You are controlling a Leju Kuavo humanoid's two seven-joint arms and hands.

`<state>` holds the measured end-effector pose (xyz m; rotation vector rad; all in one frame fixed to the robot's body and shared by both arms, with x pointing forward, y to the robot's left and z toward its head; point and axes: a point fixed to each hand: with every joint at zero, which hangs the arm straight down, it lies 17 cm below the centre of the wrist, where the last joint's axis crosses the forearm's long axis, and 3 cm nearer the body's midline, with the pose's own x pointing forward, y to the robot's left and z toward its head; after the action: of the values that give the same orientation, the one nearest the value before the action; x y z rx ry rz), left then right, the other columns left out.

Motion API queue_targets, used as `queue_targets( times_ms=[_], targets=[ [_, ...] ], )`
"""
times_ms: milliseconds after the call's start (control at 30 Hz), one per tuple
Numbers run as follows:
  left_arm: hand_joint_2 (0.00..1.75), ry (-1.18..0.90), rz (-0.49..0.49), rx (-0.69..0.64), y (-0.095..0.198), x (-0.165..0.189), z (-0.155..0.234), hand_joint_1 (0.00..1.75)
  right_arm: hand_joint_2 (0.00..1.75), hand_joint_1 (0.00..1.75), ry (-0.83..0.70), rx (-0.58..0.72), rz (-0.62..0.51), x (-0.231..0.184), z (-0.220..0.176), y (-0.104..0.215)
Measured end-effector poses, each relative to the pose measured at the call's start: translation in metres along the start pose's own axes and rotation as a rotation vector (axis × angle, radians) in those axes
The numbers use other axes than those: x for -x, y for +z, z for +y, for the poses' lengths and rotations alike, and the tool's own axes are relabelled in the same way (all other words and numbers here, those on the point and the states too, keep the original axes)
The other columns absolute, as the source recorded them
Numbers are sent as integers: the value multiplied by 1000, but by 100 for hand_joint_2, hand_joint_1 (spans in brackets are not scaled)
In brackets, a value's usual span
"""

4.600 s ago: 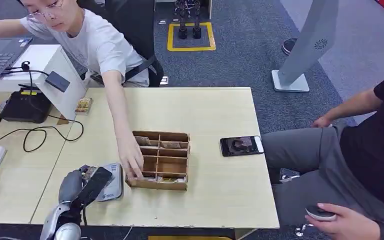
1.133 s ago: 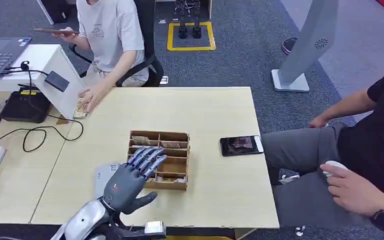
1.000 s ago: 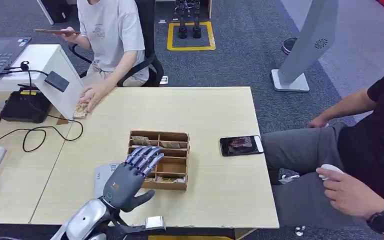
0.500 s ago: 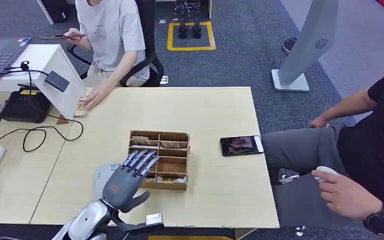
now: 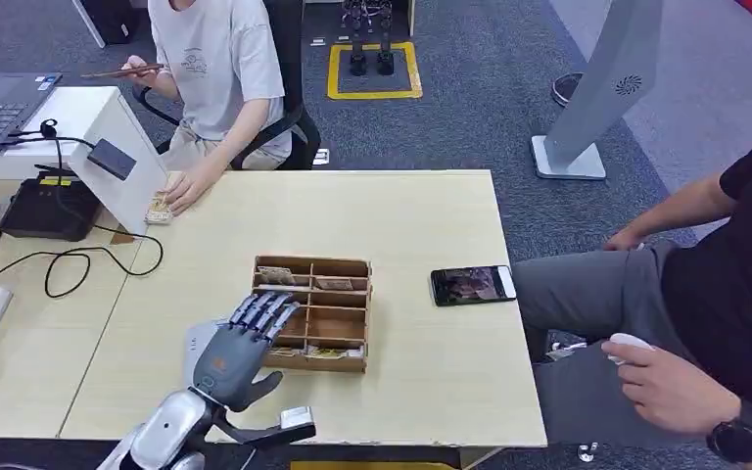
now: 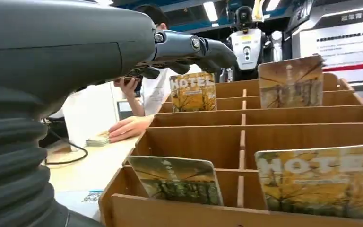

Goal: Pass the card to the sensor for recognition and then transmit it.

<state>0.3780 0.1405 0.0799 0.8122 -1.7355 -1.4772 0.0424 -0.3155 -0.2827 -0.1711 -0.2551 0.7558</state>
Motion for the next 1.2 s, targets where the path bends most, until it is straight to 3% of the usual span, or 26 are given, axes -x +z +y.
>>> queue_targets(
  times_ms=[367,400,433,500,1200],
  targets=[
    [175,4,17,12,0,5,-4,0,175,0,-1,0,1,0,0,0],
    [175,7,16,17,0,5,-5,147,175,0,-2,0,1,0,0,0],
    [175,11,15,20,0,5,-6,164,175,0,-3,1,1,0,0,0],
    [175,23,15,37,1,5,-9,175,175,0,-2,1,2,1,0,0],
    [175,73,40,50,3,20,-10,175,175,0,-14,6,-10,-2,-3,-1]
  ],
)
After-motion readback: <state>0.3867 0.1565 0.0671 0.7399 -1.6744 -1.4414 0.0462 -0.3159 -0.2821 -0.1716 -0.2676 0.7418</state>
